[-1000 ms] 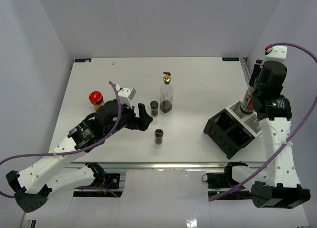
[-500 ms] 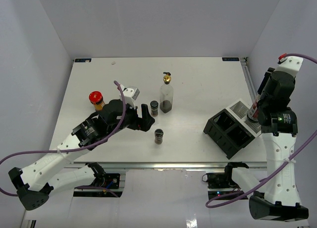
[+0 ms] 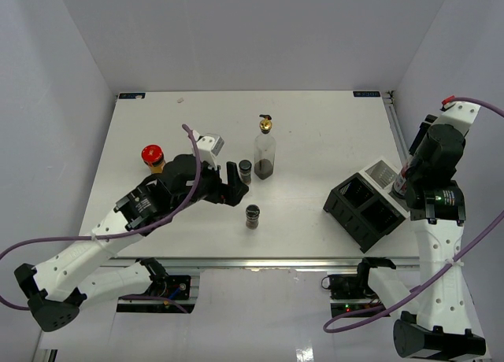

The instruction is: Organize the condiment bottles

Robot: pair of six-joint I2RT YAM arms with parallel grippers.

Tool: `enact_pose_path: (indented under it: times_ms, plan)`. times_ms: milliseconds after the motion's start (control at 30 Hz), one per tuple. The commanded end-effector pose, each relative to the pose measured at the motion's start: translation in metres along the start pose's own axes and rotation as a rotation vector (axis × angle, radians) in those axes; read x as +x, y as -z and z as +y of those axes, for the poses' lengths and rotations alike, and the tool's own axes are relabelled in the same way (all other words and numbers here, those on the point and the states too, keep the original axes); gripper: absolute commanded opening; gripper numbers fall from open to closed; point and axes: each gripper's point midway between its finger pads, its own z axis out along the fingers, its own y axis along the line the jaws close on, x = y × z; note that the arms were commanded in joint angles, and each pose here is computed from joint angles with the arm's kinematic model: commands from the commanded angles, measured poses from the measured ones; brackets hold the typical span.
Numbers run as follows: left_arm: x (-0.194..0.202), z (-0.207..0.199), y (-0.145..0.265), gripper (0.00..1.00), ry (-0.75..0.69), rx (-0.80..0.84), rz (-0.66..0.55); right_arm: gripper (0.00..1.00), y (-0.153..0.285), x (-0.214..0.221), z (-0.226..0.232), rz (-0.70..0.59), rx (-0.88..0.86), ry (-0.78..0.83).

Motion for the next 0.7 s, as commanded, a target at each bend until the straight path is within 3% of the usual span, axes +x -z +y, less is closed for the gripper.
enact_pose_path:
  times_ms: [0, 667]
  plan:
    - [-0.013, -0.007, 0.0, 0.98, -0.008, 0.015, -0.014, 0.08, 0.006, -0.028, -0.004, -0.089, 0.002, -0.069]
    - [-0.021, -0.021, 0.004, 0.98, 0.014, 0.069, -0.007, 0.08, 0.017, -0.024, -0.011, -0.058, 0.007, -0.063]
